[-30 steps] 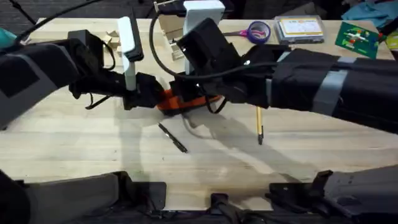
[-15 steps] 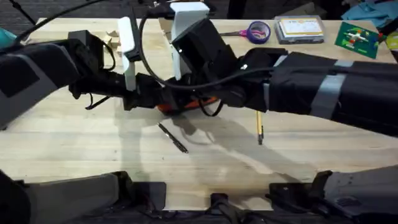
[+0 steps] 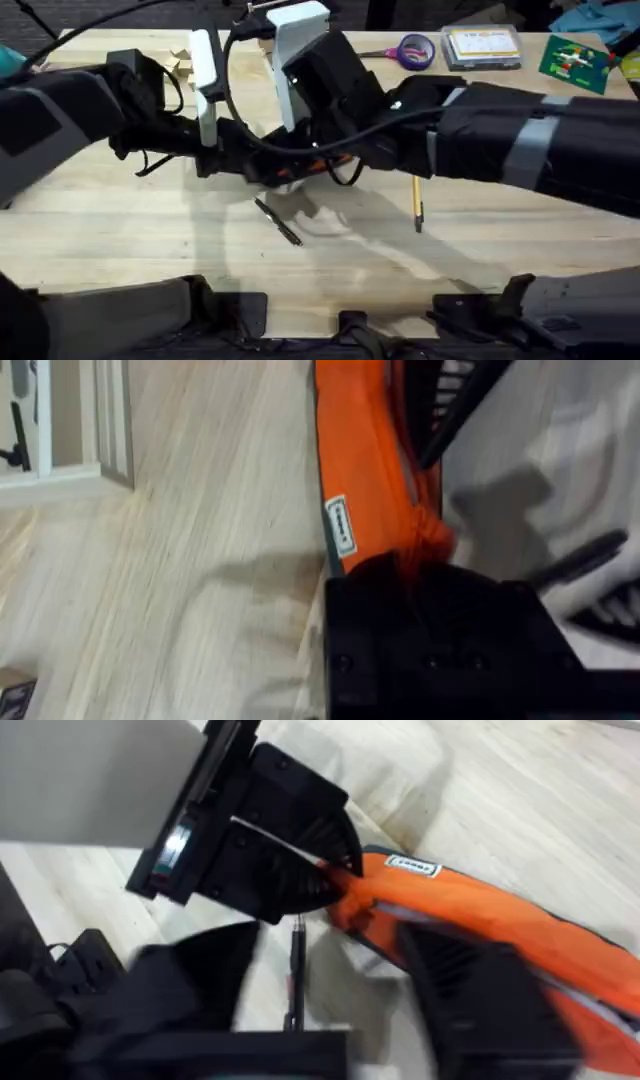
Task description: Unzip the bag, pick up the pens from the table one at a time and place them inside, then zip the bag closed.
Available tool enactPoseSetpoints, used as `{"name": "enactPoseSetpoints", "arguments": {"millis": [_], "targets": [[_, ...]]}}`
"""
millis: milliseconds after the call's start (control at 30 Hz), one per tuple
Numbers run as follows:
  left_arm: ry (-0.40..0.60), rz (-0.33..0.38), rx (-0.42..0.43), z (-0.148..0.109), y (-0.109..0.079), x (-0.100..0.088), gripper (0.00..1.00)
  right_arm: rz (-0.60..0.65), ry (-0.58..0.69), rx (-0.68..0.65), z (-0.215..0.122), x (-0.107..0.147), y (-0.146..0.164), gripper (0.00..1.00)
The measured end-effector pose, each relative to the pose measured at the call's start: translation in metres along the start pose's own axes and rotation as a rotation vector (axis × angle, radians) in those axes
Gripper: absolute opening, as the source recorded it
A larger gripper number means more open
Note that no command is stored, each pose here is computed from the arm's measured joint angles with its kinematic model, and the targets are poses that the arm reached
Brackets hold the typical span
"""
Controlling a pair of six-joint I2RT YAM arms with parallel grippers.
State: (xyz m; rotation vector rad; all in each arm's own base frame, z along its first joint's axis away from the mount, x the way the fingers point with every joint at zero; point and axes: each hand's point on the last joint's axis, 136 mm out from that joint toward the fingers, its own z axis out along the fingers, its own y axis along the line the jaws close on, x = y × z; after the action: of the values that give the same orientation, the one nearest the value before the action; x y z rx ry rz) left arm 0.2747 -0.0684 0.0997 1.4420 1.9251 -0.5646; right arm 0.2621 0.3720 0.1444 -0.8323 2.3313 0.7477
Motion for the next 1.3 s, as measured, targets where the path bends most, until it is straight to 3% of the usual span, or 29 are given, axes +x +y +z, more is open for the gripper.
{"name": "enactPoseSetpoints", "arguments": {"millis": [33,100,367,667,700,833,900,1300], "targets": [[-0.007,-0.002,0.001,0.000,0.000,-0.001,0.043,-0.011,0.003,-0.003,-0.001,0.001,0.002,0.946],[-0.010,-0.002,0.004,0.001,-0.001,-0.002,0.042,-0.038,0.023,-0.001,-0.006,0.007,0.007,0.993],[-0.011,-0.004,0.004,0.001,-0.001,-0.003,0.042,-0.117,0.028,0.032,-0.049,0.009,0.012,0.998],[-0.013,-0.004,0.004,0.001,-0.001,-0.003,0.043,-0.116,0.029,0.055,-0.079,0.011,0.005,0.998],[-0.013,-0.002,0.003,0.001,-0.001,-0.003,0.099,-0.114,0.025,0.058,-0.081,0.010,0.003,0.998],[-0.028,-0.002,0.008,0.001,-0.001,-0.006,0.725,-0.104,0.010,0.069,-0.091,0.007,-0.002,0.998],[-0.031,-0.008,0.009,0.001,-0.002,-0.007,0.960,-0.099,0.014,0.075,-0.094,0.008,-0.005,0.998],[-0.040,-0.009,0.010,0.001,-0.002,-0.008,0.992,-0.132,0.068,0.070,-0.107,0.012,-0.018,0.995]]}}
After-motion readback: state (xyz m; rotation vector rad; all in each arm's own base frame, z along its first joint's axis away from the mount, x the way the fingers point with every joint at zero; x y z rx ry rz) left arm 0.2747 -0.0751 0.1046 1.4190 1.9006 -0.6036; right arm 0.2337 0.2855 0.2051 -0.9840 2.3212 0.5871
